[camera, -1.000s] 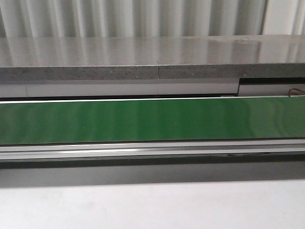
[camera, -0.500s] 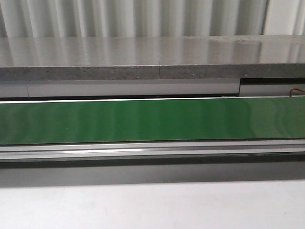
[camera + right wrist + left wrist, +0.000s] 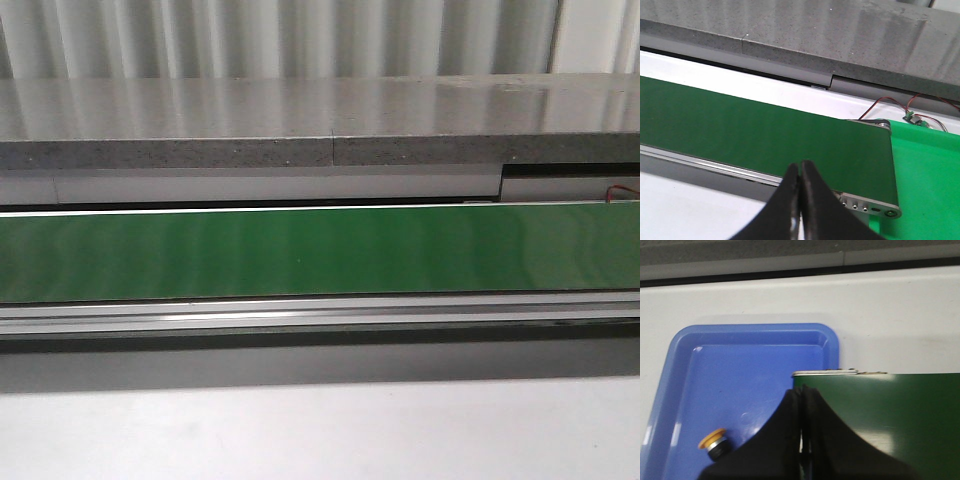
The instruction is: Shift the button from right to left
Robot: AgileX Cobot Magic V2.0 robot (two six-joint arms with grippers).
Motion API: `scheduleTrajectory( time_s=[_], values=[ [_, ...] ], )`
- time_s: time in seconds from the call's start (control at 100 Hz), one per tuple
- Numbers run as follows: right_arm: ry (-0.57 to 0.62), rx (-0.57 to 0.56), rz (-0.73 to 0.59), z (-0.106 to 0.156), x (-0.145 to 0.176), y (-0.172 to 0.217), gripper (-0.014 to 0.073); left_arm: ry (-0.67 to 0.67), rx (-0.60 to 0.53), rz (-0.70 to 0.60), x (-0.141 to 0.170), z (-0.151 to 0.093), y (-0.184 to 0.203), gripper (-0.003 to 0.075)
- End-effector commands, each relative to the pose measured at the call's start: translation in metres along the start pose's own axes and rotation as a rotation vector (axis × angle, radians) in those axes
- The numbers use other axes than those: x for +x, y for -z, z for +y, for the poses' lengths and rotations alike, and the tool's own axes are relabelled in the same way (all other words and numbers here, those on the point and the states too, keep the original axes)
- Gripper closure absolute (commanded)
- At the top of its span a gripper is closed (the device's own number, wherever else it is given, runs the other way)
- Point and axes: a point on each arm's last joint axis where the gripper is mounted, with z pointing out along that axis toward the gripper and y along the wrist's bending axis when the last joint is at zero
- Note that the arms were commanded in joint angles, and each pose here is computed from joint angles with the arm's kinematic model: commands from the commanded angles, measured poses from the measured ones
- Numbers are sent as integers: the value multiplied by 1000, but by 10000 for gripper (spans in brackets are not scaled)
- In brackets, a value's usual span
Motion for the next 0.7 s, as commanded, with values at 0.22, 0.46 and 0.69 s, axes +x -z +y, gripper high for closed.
scheduleTrajectory(
  time_s=[0.22,0.46,0.69],
  values=[
    [7,16,-84,-2,-13,2,662,60,146,-223,28,-43,25,741],
    [7,16,-84,-2,-13,2,662,31,230,-275,60,-66,39,741],
    [7,16,-84,-2,-13,2,662,5,269,-360,88,-72,61,741]
  ],
)
